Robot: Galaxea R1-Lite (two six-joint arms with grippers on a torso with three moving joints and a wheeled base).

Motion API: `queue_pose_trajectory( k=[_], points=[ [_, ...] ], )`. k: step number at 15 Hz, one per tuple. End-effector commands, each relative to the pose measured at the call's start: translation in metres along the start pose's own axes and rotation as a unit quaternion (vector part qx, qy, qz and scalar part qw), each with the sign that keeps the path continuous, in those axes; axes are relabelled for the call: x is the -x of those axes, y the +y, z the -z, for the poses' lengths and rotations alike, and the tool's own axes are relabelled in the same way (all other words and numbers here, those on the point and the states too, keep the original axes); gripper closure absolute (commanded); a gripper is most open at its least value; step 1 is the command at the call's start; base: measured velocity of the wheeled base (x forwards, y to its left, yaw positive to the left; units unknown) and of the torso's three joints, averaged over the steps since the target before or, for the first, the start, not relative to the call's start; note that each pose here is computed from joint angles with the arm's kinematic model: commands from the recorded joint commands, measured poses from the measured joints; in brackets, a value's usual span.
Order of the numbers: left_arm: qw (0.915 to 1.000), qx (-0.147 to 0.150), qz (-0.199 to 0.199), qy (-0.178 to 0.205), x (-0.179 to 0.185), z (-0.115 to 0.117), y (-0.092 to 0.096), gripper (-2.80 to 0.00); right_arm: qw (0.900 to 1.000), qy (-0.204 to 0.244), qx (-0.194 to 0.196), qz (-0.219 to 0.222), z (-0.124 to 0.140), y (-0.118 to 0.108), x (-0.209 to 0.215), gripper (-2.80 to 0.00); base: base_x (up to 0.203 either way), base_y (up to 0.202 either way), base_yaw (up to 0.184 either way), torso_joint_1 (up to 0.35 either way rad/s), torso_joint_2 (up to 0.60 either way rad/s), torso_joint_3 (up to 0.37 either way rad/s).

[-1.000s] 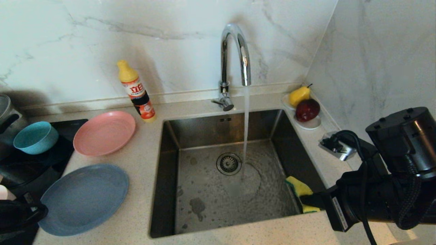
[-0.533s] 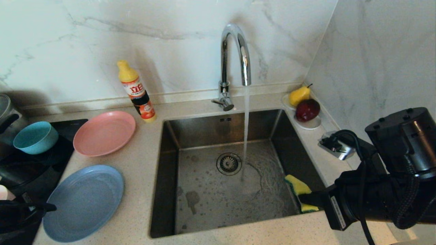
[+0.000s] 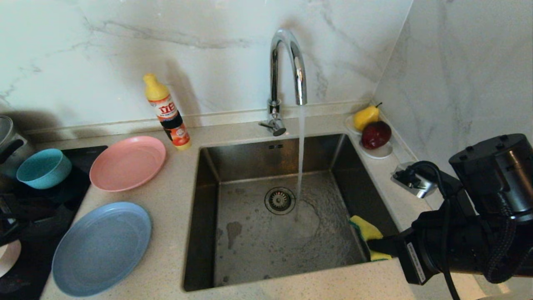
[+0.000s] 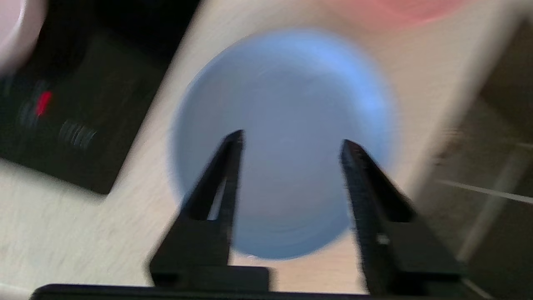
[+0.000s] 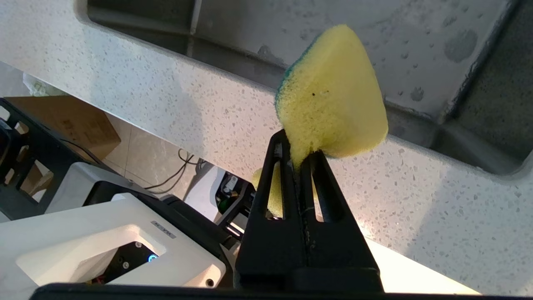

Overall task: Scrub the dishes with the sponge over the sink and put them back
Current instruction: Put down the sponge

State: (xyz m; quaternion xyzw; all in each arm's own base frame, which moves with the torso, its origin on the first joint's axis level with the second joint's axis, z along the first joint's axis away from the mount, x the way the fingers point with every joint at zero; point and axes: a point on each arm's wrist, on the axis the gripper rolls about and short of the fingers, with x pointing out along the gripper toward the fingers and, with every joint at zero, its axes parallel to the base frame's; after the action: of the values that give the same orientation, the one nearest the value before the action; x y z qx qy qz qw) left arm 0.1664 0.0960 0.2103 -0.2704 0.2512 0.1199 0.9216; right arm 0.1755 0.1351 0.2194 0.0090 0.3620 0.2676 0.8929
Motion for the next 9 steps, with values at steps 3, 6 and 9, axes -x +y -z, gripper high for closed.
queue_pose_trajectory(
  k=[3,6,9],
  points=[
    [0.9649,-0.228,0.064,-0.114,0.009,-0.036,-0.035,0.0,1.0,-0.005,-0.005,0.004,0.0,-0.003,0.004,0.0,0.0,0.0,0.0,0.0,0.0,0.0],
    [0.9336,-0.302,0.107,-0.161,-0.011,-0.035,-0.078,0.0,1.0,0.0,-0.007,0.007,0.001,-0.004,0.001,0.0,0.0,0.0,0.0,0.0,0.0,0.0],
    [0.909,-0.318,0.116,-0.243,-0.016,-0.021,-0.129,0.0,1.0,0.001,-0.006,0.009,0.0,-0.005,0.0,0.0,0.0,0.0,0.0,0.0,0.0,0.0]
  ],
)
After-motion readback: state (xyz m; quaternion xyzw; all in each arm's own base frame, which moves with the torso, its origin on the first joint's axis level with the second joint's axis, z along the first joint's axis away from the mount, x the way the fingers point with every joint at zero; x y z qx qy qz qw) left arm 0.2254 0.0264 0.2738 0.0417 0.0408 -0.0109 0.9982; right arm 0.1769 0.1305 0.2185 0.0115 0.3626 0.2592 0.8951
